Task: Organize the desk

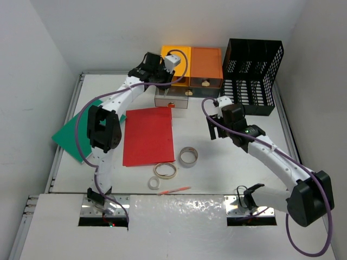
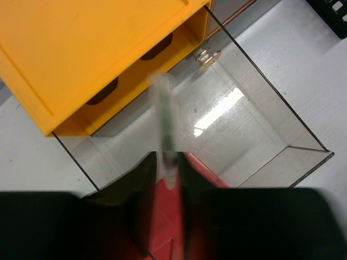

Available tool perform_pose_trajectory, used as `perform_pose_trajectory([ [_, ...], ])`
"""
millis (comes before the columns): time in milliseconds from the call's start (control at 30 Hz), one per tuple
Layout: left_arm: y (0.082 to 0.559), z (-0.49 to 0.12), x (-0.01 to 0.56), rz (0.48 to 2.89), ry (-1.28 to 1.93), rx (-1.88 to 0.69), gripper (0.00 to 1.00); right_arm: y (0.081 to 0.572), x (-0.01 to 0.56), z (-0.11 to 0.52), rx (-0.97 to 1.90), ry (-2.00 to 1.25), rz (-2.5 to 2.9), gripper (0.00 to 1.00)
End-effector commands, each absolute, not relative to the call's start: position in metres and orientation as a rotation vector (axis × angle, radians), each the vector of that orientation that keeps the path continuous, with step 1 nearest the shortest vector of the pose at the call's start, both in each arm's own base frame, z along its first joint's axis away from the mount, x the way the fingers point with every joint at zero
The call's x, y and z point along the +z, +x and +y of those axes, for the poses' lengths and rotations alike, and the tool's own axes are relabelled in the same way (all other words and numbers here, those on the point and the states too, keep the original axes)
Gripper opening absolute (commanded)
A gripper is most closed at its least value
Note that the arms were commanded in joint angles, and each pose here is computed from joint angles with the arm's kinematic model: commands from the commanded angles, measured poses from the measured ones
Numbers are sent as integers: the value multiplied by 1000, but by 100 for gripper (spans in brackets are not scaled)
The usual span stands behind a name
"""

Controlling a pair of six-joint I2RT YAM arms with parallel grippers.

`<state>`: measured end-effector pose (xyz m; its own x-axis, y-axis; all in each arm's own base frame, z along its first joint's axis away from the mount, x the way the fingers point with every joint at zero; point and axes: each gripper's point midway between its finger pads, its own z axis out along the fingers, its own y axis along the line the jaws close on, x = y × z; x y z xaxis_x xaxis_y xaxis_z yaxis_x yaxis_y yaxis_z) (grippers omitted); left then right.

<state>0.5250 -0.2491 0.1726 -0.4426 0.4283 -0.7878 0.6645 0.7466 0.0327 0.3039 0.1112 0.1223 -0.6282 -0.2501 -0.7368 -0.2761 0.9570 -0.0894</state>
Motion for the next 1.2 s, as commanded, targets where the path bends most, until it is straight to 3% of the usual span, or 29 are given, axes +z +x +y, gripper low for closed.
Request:
perform_pose_trajectory([
  [0, 533, -249, 188, 2070, 809, -334, 26, 306, 124, 116, 70, -373, 2262, 78],
  [233, 527, -246, 197, 2065, 813, -332, 53, 299, 133, 140, 215, -507, 2249, 84],
  [533, 495, -237, 266, 2023, 778, -361, 58, 273, 135, 177, 418, -683, 2219, 87],
  [700, 446, -213, 305, 1983, 814, -324, 64, 252, 121, 202, 413, -892, 2148, 99],
  [867, 408, -170, 290, 2078, 724, -284, 65, 224, 117, 238, 458, -1068, 2061, 99],
  [1067, 379, -73, 256, 2170, 521, -338, 65, 174, 84, 277, 466, -1364, 1996, 99],
  [1100, 376, -63, 249, 2186, 502, -340, 65, 169, 72, 278, 443, -1396, 2011, 98],
  [1167, 367, -36, 230, 2226, 452, -291, 65, 152, 58, 288, 445, -1475, 1987, 69],
])
